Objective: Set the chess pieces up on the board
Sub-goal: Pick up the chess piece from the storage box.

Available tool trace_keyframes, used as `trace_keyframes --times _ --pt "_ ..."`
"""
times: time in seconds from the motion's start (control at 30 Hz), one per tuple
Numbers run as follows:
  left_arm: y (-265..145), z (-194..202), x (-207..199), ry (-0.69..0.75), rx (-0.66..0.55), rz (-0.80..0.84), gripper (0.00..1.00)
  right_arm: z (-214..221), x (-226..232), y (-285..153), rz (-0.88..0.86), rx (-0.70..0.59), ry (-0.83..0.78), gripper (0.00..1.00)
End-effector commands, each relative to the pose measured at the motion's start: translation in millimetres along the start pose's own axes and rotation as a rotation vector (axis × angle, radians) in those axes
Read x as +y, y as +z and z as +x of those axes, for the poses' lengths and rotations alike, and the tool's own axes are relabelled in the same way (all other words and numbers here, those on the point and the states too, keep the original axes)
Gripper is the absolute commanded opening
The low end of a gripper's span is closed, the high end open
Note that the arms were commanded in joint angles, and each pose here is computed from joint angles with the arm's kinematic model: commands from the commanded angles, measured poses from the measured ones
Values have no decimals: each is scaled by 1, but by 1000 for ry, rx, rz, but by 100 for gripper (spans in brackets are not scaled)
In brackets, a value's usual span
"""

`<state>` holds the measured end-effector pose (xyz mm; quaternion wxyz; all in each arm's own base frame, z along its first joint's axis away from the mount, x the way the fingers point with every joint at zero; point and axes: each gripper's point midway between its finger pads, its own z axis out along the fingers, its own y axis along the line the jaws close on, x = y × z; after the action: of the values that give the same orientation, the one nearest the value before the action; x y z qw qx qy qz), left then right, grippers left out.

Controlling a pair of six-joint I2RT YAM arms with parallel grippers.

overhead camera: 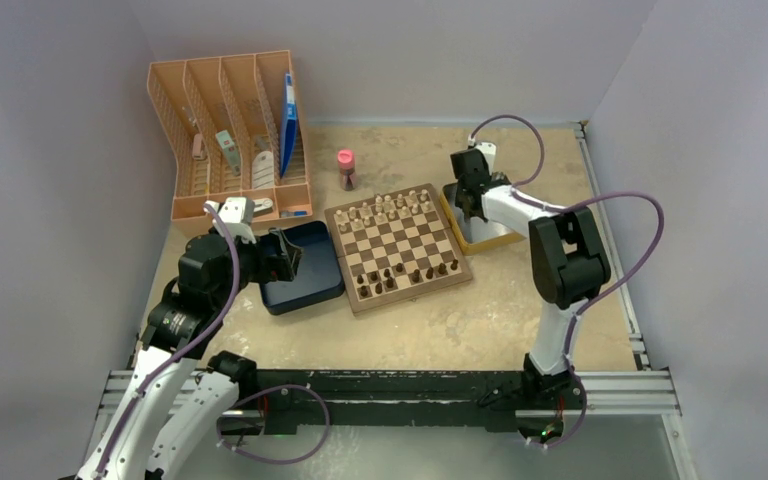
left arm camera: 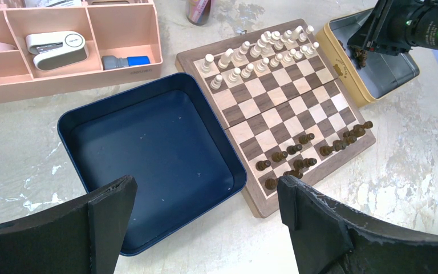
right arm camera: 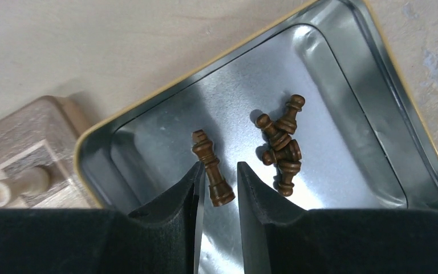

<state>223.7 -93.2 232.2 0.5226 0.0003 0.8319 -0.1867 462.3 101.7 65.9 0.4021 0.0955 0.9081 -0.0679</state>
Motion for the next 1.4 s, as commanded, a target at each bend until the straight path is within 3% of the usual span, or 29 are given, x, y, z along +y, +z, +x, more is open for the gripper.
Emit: trace_keyframes --times 0.0,1.0,1.2,1.37 --pt "0 -11 -4 4 -33 16 94 -27 5 1 -38 -37 3 30" --pt "5 -7 -5 7 -9 25 94 29 8 21 -78 151 -87 29" --pt "6 -6 -5 7 -4 26 93 15 7 13 -77 115 -66 19" --pt "8 -5 -6 5 9 28 92 -27 2 -9 -59 3 -21 16"
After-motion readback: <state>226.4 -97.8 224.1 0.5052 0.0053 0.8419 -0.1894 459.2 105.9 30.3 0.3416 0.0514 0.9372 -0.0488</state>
